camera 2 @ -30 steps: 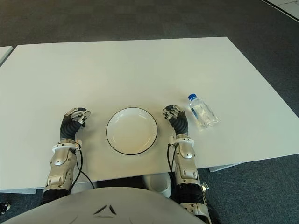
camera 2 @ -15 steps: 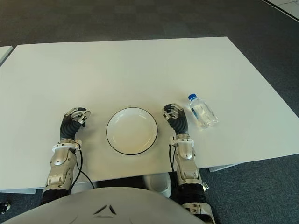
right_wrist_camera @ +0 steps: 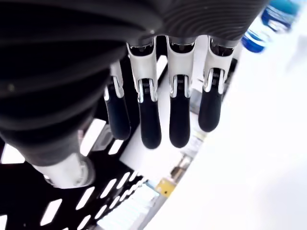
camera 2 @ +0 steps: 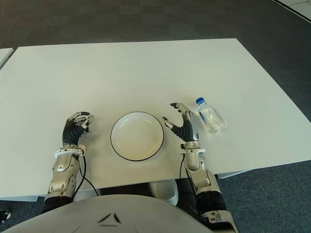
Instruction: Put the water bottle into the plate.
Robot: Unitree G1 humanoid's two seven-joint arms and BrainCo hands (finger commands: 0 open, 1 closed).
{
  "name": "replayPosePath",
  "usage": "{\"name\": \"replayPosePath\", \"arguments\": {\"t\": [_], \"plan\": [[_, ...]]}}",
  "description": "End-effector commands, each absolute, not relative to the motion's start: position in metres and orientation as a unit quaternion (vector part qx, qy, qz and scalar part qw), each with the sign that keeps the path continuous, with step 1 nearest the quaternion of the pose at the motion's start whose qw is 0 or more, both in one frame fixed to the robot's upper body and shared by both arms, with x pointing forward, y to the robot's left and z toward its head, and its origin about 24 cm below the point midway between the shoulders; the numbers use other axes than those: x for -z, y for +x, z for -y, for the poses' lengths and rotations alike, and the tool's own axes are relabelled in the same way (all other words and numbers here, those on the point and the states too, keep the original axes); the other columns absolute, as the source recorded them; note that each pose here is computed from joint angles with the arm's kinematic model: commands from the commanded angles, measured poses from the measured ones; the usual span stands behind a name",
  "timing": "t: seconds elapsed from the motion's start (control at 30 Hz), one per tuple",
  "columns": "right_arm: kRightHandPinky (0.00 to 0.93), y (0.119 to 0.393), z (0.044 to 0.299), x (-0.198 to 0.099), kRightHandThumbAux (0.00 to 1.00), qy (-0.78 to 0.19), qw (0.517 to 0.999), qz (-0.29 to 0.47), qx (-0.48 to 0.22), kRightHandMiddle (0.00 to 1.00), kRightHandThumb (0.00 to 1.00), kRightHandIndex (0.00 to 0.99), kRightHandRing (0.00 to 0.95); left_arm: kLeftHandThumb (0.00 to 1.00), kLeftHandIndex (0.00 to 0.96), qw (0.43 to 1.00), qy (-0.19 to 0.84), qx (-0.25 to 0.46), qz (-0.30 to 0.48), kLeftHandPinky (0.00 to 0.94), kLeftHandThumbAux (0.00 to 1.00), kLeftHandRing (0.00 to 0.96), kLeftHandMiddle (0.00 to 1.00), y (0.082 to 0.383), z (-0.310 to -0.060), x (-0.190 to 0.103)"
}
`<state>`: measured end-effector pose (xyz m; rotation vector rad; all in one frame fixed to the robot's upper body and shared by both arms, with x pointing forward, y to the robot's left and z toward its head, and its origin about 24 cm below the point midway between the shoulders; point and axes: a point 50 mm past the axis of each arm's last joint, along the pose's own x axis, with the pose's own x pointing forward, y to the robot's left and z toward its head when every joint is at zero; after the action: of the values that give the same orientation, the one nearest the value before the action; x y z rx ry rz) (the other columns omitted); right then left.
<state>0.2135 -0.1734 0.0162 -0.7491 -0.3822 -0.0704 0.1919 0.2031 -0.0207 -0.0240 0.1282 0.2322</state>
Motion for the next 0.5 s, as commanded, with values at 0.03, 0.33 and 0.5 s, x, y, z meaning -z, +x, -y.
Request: {"name": "replayPosePath", "arguments": {"t": [0.03,0.33,0.5], "plan": [[0.242,0.218,0.177,-0.016,0.477,-0.394,0.888,0.230,0.058,0.187,0.431,0.146,0.207,0.702,0.434,0.990,-0.016,-0.114,-0.078,0.749,0.721,0.763,0.769,0.190,-0.201,0.025],[0.031,0.217,0.188,-0.016,0.364,-0.439,0.844,0.277,0.136,0.025,0.524,0.053,0.022,0.702,0.434,0.990,-0.013,-0.115,-0.079,0.752,0.722,0.764,0.770,0.190,-0.201,0.025],[0.004,0.212,0.193,-0.017,0.324,-0.449,0.836,0.266,0.169,0.003,0.561,0.014,0.002,0.701,0.434,0.990,-0.015,-0.117,-0.081,0.748,0.722,0.763,0.770,0.190,-0.201,0.025]]}}
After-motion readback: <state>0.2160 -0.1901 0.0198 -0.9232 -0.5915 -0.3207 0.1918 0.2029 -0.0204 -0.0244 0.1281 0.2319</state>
